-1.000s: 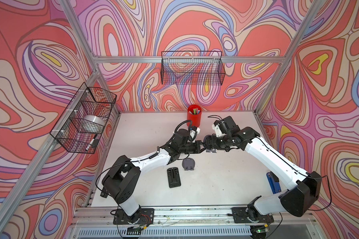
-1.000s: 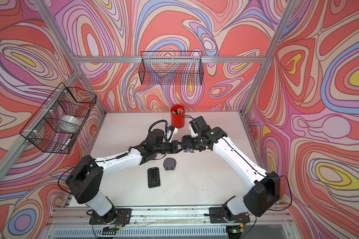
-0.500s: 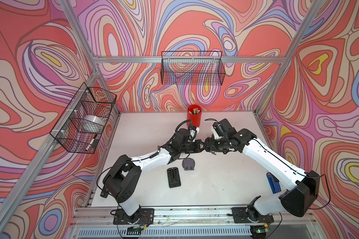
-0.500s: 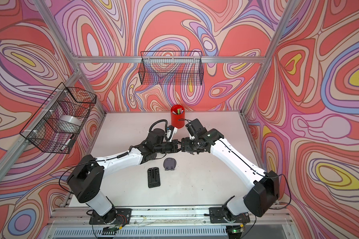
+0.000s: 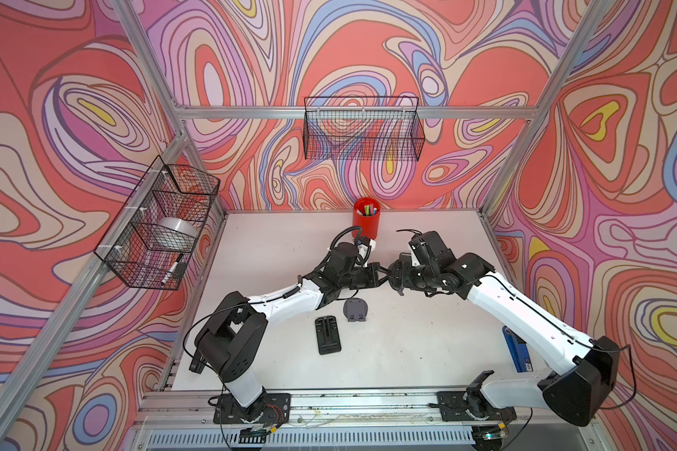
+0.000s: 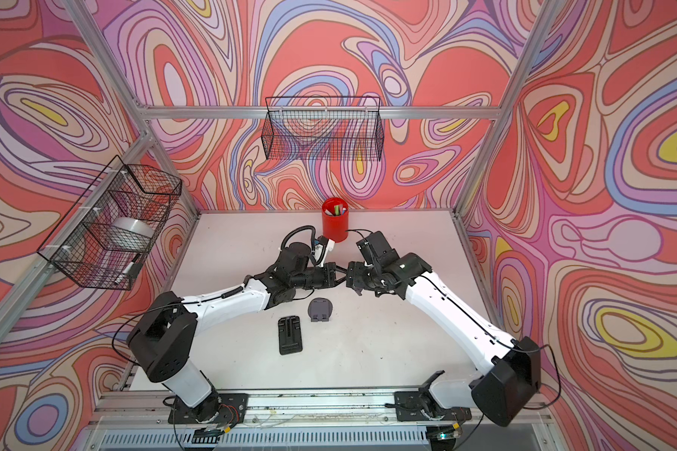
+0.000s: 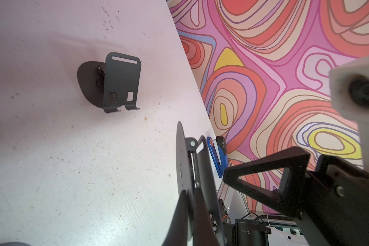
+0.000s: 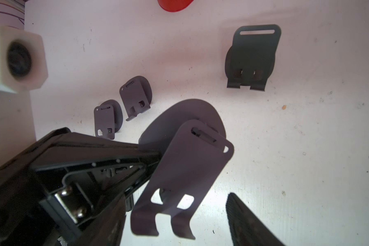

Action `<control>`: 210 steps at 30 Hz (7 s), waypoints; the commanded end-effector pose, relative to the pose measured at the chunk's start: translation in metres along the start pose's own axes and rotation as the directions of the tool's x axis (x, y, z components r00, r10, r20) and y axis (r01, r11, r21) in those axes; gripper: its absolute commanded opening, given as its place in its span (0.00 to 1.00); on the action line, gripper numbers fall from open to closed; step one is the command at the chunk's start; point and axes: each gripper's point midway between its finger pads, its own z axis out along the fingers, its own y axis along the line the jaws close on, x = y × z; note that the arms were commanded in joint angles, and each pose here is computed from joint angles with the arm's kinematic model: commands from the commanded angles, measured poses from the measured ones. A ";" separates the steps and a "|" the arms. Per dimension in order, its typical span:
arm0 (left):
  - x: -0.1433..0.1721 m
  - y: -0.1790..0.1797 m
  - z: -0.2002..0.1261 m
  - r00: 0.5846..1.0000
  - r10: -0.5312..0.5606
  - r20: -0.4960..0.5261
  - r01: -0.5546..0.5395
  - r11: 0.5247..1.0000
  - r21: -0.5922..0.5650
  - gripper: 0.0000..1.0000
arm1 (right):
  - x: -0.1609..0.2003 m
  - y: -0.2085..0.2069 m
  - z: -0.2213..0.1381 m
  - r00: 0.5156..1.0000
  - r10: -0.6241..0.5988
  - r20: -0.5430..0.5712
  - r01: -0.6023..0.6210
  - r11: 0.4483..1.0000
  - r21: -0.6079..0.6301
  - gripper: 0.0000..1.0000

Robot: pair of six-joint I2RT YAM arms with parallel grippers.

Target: Open the phone stand

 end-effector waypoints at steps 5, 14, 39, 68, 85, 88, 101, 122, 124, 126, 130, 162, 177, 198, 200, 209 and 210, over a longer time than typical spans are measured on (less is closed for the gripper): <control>-0.008 0.005 0.001 0.998 -0.006 0.062 0.005 1.000 0.020 0.00 | 0.005 -0.012 -0.008 0.979 0.197 0.057 -0.197 0.980 -0.005 0.77; -0.011 0.000 0.001 0.997 0.001 0.073 -0.004 0.999 0.039 0.00 | 0.002 -0.008 0.006 0.927 0.363 0.095 -0.351 0.928 -0.123 0.83; -0.014 -0.004 -0.002 0.996 0.009 0.085 -0.013 0.999 0.050 0.00 | -0.011 -0.011 0.025 0.846 0.524 0.096 -0.493 0.839 -0.231 0.83; -0.013 -0.007 -0.002 0.997 0.009 0.076 -0.014 0.998 0.065 0.00 | -0.012 0.002 0.047 0.862 0.504 0.043 -0.479 0.840 -0.255 0.37; 0.008 -0.012 -0.003 0.997 0.051 -0.055 -0.047 0.996 0.079 0.34 | -0.022 0.015 0.034 0.951 0.303 0.055 -0.283 0.931 -0.230 0.12; 0.007 -0.014 -0.001 0.997 0.050 -0.051 -0.045 0.995 0.092 0.28 | -0.020 0.018 0.036 0.956 0.289 0.042 -0.271 0.932 -0.241 0.09; 0.008 -0.011 0.003 0.995 0.093 -0.047 -0.089 0.992 0.090 0.00 | -0.027 0.037 0.016 0.986 0.165 0.020 -0.152 0.946 -0.286 0.03; 0.011 0.040 -0.012 0.957 0.272 -0.101 -0.282 0.953 -0.110 0.00 | -0.027 0.037 -0.023 0.986 -0.040 -0.161 -0.017 0.941 -0.339 0.01; 0.010 0.045 -0.014 0.952 0.289 -0.100 -0.300 0.947 -0.118 0.00 | -0.027 0.035 -0.026 0.984 -0.048 -0.169 -0.013 0.941 -0.338 0.00; 0.009 0.049 -0.017 0.948 0.303 -0.098 -0.314 0.941 -0.123 0.00 | -0.027 0.035 -0.027 0.983 -0.053 -0.176 -0.011 0.939 -0.342 0.00; 0.009 0.057 -0.021 0.937 0.331 -0.107 -0.344 0.930 -0.133 0.00 | -0.026 0.035 -0.031 0.980 -0.058 -0.193 -0.017 0.931 -0.365 0.00; -0.022 0.000 -0.025 0.979 0.196 0.051 -0.197 0.980 0.013 0.28 | -0.026 0.025 -0.017 0.983 -0.083 -0.165 0.022 0.940 -0.341 0.00; -0.025 -0.019 -0.020 0.974 0.219 0.061 -0.222 0.974 0.048 0.38 | -0.024 0.025 -0.010 0.981 -0.075 -0.178 0.008 0.937 -0.350 0.00; -0.028 -0.028 -0.007 0.970 0.235 0.057 -0.239 0.967 0.093 0.08 | -0.026 0.035 -0.006 0.983 -0.067 -0.173 -0.005 0.923 -0.385 0.00; -0.028 -0.029 -0.008 0.970 0.236 0.056 -0.241 0.965 0.100 0.01 | -0.027 0.037 -0.005 0.983 -0.069 -0.168 -0.003 0.920 -0.391 0.00; -0.031 -0.034 -0.009 0.963 0.249 0.099 -0.261 0.956 0.133 0.00 | -0.034 0.042 -0.009 0.990 -0.066 -0.126 0.008 0.911 -0.413 0.46; -0.032 -0.035 -0.009 0.961 0.257 0.105 -0.269 0.954 0.128 0.00 | -0.034 0.041 -0.009 0.990 -0.066 -0.123 0.010 0.911 -0.413 0.52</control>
